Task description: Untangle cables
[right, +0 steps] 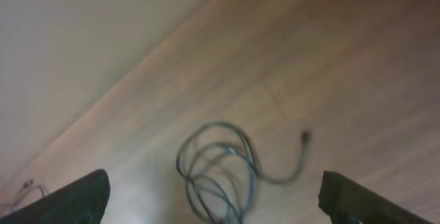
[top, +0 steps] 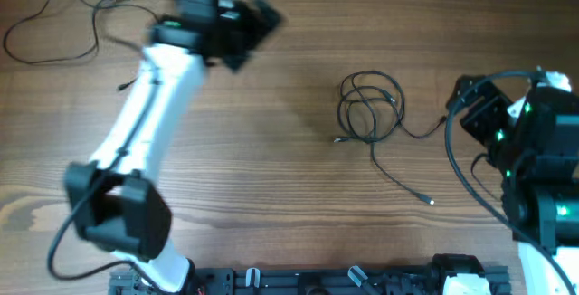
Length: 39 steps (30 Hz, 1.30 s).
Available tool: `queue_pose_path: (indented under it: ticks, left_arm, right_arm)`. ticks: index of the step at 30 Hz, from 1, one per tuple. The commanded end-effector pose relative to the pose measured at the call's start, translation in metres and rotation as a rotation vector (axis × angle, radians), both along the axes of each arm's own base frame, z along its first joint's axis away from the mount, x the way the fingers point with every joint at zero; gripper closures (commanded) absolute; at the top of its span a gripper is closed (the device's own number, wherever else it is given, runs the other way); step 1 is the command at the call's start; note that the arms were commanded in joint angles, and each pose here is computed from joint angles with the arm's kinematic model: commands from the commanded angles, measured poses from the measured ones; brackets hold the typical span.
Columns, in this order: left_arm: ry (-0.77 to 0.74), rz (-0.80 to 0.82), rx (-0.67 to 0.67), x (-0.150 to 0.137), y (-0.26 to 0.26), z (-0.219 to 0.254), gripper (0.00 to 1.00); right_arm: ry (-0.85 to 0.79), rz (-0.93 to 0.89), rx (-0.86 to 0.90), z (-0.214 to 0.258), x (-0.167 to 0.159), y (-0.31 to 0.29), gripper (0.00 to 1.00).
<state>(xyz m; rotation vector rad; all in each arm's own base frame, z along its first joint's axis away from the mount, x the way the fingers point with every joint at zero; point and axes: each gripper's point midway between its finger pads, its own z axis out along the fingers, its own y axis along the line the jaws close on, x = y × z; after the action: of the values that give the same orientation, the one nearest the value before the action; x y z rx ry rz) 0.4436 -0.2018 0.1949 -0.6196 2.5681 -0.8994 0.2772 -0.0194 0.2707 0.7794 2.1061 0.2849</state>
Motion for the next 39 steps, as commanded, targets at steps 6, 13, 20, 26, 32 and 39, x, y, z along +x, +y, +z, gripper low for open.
queue_pose_path:
  ticks: [6,13,20,26,32,39]
  left_arm:
    - [0.020,-0.233,0.162,-0.034,-0.130,-0.110,0.19]
    - [0.026,-0.250,0.149,-0.032,-0.157,-0.153,0.38]
    - [-0.037,-0.247,0.152,-0.027,-0.170,-0.154,0.50]
    - [-0.036,-0.261,0.158,-0.033,-0.176,-0.156,0.58]
    - [-0.019,-0.267,0.190,-0.039,-0.179,-0.174,0.81]
    - [-0.114,-0.311,0.237,-0.019,-0.149,-0.131,0.96]
  right_arm:
    - [0.144,-0.016,0.014,-0.028,-0.015,-0.001,0.00]
    - [0.210,0.051,0.082,-0.044,-0.007,0.015,0.00]
    - [0.313,0.068,0.109,-0.070,0.001,0.019,0.00]
    - [0.375,0.100,0.141,-0.086,0.005,0.026,0.00]
    - [0.389,0.113,0.131,-0.088,0.003,0.026,0.00]
    - [0.391,0.113,0.131,-0.088,0.002,0.026,0.00]
